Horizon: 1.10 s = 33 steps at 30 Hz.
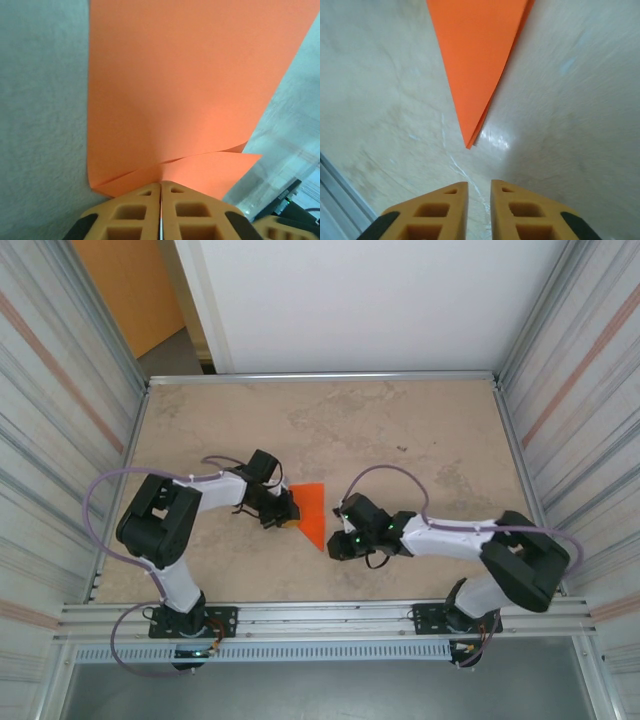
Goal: Fold a paper plane with a square sheet of paper (pick it up from the middle)
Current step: Third fold the triangle at the center of the table.
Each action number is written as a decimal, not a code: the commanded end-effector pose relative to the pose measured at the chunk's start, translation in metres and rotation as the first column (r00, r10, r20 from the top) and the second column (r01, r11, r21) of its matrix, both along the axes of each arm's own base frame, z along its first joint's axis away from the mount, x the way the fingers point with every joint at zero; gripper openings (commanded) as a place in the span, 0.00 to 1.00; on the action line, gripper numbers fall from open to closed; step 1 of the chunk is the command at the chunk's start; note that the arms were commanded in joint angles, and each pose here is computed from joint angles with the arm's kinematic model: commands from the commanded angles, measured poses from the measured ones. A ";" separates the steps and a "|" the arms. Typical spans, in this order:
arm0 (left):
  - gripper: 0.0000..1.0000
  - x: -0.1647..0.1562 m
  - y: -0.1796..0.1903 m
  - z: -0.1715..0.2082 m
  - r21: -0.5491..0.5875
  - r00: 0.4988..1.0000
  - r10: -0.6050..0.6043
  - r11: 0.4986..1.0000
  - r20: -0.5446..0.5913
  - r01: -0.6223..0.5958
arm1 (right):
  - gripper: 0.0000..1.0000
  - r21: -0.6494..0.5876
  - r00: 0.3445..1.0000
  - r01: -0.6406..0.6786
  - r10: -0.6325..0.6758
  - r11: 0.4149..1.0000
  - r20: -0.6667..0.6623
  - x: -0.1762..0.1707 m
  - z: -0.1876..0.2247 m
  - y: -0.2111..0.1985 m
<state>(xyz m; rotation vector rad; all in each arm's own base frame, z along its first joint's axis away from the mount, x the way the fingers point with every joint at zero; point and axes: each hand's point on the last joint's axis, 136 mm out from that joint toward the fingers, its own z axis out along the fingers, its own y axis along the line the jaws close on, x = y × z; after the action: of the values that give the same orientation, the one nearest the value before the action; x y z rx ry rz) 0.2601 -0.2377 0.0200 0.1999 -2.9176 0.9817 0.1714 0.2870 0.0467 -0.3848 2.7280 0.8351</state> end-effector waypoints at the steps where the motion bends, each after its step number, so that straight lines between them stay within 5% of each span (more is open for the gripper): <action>1: 0.16 0.019 -0.003 0.036 -0.055 0.991 0.049 0.998 0.122 -0.043 | 0.28 0.046 0.975 0.191 -0.195 0.980 0.104 0.037 0.035 -0.009; 6: 0.27 0.027 0.004 0.063 -0.132 0.972 0.123 0.986 0.202 -0.097 | 0.35 0.147 0.951 0.280 -0.296 0.949 0.095 0.060 0.046 0.007; 15: 0.35 0.017 0.047 0.041 -0.211 0.958 0.262 0.949 0.118 -0.233 | 0.29 0.153 0.977 0.175 -0.190 0.973 0.093 0.061 0.043 0.051; 26: 0.37 0.011 0.042 0.031 -0.244 0.972 0.221 0.950 0.085 -0.195 | 0.28 0.168 0.988 0.064 -0.086 0.984 0.129 0.057 0.045 0.076; 33: 0.37 0.011 0.040 0.029 -0.249 0.974 0.212 0.950 0.079 -0.186 | 0.28 0.092 0.970 0.128 -0.144 0.987 0.195 0.063 0.042 0.063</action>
<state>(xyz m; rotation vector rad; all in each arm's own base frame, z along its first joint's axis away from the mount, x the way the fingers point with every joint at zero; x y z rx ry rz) 0.2703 -0.1945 0.0457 0.4913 -2.8870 1.3676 0.2269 0.3558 0.0852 -0.2464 2.5268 0.9090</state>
